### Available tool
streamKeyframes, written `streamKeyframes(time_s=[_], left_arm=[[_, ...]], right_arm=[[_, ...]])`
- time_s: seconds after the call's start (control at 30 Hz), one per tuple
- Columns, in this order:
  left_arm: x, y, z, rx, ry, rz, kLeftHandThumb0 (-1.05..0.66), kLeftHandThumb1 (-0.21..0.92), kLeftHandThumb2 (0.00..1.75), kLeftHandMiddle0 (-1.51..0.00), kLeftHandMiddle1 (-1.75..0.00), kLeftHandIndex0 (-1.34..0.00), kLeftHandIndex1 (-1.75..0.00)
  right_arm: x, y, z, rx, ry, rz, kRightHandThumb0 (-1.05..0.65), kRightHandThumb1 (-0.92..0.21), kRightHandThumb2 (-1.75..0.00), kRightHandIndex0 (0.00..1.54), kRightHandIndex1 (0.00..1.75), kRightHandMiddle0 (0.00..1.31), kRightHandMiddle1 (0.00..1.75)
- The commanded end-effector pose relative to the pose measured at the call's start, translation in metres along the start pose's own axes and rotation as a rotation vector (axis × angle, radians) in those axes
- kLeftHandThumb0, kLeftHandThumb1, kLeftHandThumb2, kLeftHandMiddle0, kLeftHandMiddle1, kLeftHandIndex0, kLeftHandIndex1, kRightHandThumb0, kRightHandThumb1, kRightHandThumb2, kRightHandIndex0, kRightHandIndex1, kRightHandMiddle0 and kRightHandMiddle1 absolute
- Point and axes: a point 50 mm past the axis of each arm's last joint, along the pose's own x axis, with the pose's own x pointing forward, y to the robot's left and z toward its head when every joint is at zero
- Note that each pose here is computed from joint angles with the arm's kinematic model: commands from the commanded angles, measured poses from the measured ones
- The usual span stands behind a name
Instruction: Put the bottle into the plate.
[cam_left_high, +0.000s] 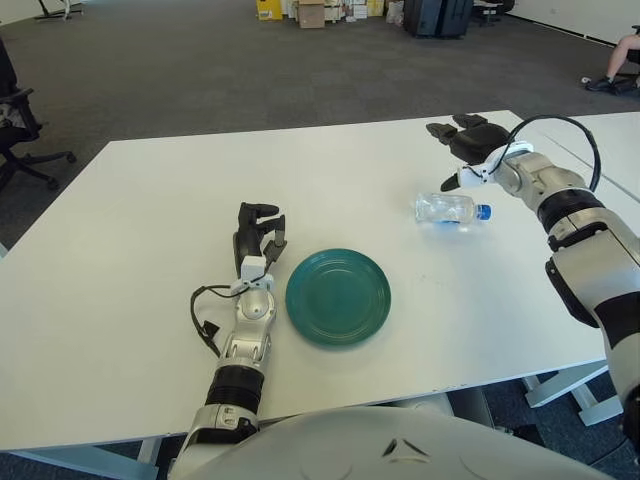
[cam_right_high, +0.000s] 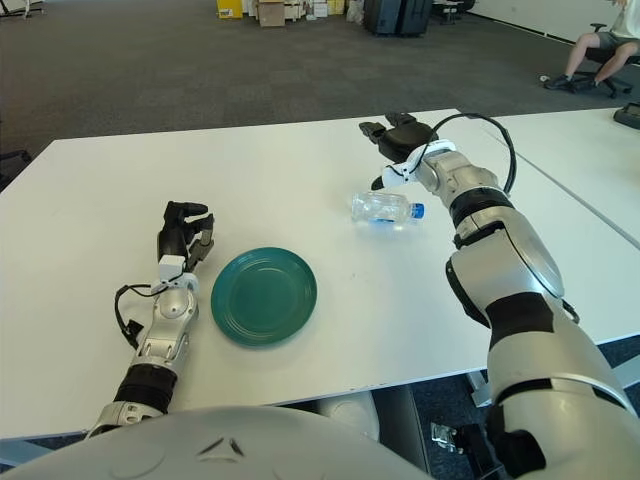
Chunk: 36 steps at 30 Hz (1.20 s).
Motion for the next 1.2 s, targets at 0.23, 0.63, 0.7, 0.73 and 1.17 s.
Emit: streamKeyframes(time_s=[0.23,0.63,0.7,0.73,1.17], left_arm=[[0.001,0.0,0.003,-0.014,-0.007,-0.001,-0.35,0.92,0.41,-0.6,-0.91,-0.31,-1.62],[0.0,0.001,0.003,-0.022,-0.005,-0.001,-0.35,0.92,0.41,-0.61,-0.91,-0.31,-1.62],[0.0,0.001,0.003,-0.023,-0.005,-0.002,-0.35,0.92,0.41,-0.61,-0.91,-0.31,-1.62],[0.0,0.001,0.003,-0.022,-0.007,-0.002,-0.35,0.92,0.41,-0.61,-0.91,-0.31,-1.62],[0.0,0.001,0.003,-0.019,0.0,0.003,-0.35,0.92,0.41,-0.61,-0.91,-0.31,-1.62]], right_arm=[[0.004,0.006,0.01,-0.055,-0.038,0.074,-1.05,-0.92,-0.2,0.0,0.0,0.0,0.0],[0.004,0.009,0.013,-0.069,-0.051,0.098,-1.05,-0.92,-0.2,0.0,0.0,0.0,0.0],[0.004,0.01,0.013,-0.073,-0.053,0.104,-1.05,-0.92,-0.2,0.0,0.0,0.0,0.0],[0.004,0.011,0.014,-0.08,-0.056,0.118,-1.05,-0.92,-0.2,0.0,0.0,0.0,0.0],[0.005,0.022,0.022,-0.142,-0.097,0.216,-1.05,-0.92,-0.19,0.0,0.0,0.0,0.0]])
